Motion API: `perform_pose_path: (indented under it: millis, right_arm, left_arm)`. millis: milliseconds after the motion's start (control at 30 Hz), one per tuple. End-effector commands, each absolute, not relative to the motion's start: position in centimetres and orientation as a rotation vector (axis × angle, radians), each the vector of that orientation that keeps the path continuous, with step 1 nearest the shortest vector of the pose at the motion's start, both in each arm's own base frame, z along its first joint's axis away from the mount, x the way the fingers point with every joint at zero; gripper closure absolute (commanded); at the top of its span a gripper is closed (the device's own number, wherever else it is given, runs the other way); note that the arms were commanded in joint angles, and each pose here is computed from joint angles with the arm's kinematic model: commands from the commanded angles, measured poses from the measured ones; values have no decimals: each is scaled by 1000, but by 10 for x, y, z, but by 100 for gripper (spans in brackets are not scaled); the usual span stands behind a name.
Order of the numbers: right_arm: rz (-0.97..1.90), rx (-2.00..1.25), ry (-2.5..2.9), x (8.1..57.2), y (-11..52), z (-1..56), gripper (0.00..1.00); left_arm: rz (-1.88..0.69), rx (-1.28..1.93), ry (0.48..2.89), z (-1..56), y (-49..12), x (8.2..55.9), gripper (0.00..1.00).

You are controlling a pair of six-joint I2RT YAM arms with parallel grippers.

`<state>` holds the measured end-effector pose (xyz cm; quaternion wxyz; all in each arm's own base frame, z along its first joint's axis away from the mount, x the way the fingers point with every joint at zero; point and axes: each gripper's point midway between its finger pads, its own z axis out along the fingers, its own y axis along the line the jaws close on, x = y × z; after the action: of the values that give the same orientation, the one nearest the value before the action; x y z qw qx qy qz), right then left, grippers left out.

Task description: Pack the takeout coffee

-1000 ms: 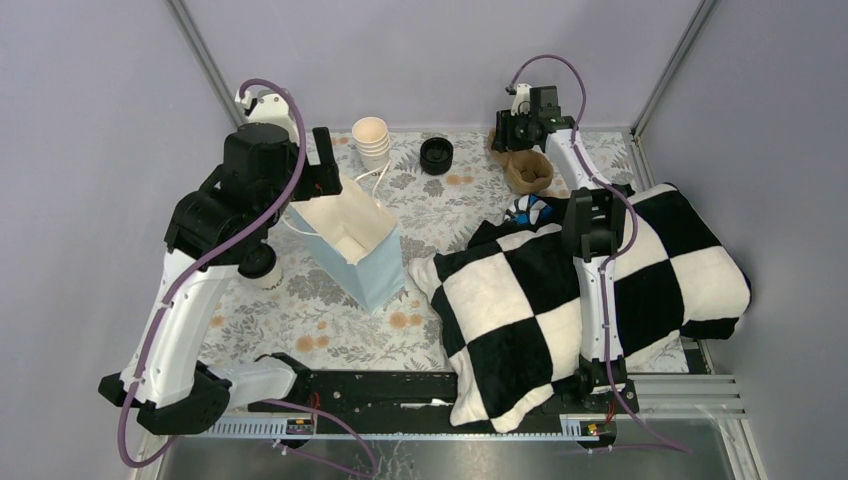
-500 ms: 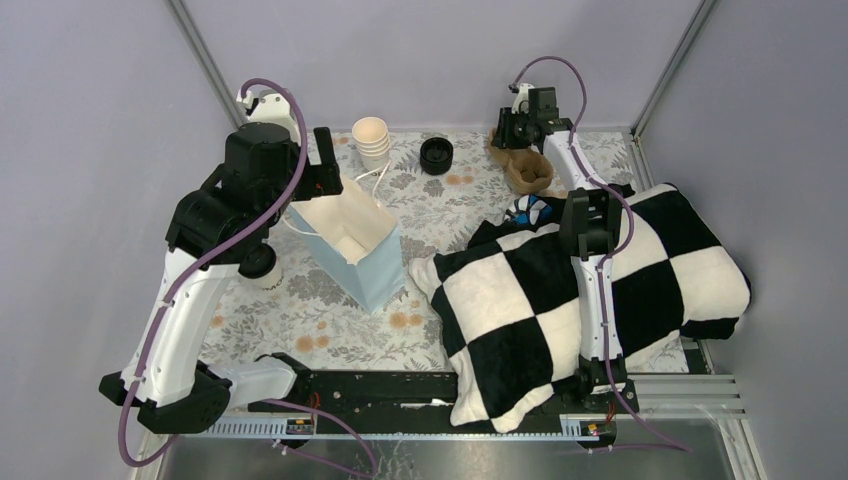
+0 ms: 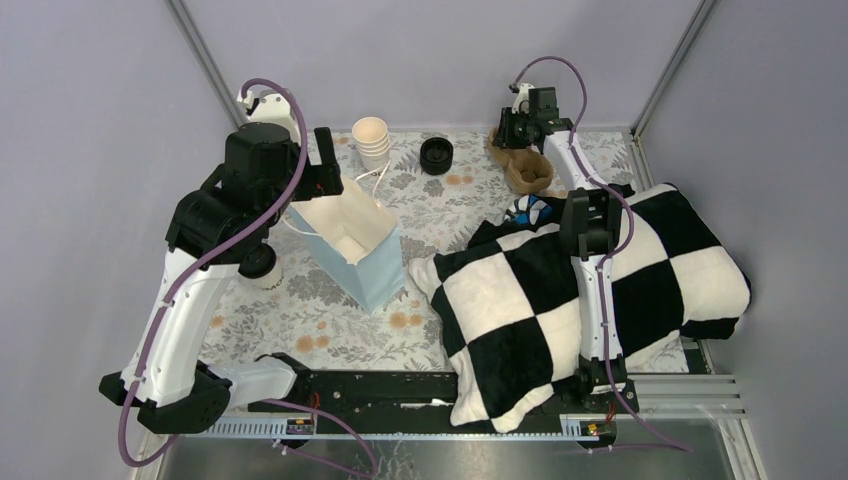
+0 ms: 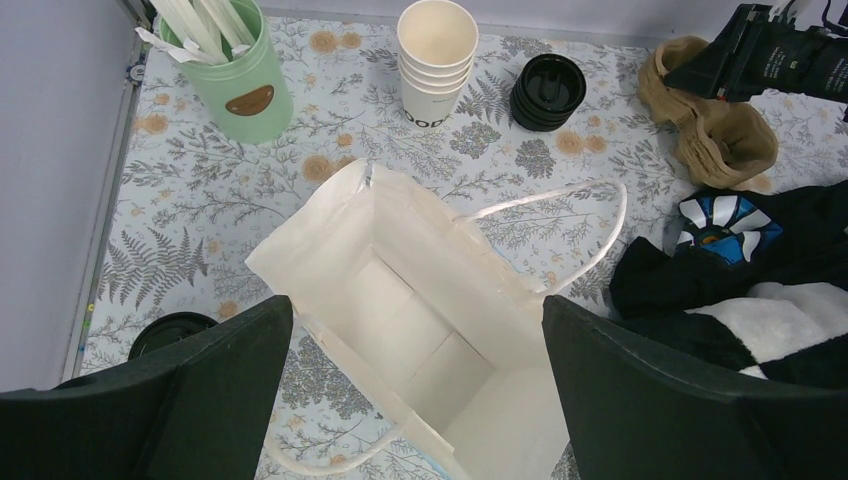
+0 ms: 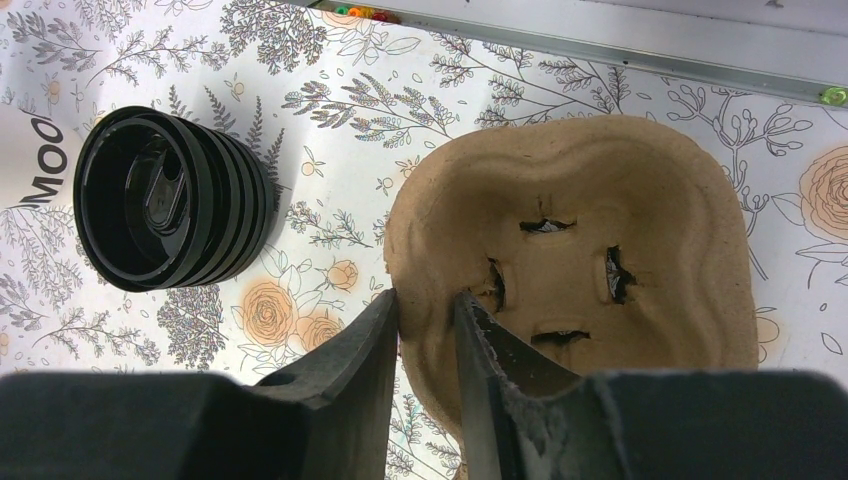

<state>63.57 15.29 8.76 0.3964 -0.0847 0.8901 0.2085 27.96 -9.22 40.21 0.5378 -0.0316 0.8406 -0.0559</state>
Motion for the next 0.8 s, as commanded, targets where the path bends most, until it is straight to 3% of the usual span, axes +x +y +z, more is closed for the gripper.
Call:
perform_pose_path:
  millis: [0,333,633,767]
  right_arm:
    - [526,-227,2197,649,155,97,67]
    - [537,-229,2157,652,157,118,86]
    - [443,-207,2041,651,144,196,88]
    - [345,-222,2037,646,140,204,89]
  left_arm:
    - [-157,-62,1963,415,-93,277,1]
    - [-169,-64,1959,417,-94,276,1]
    - [-184,-69,1957,416,-95,275,1]
    - [-193,-69,1951,417,-95,274,1]
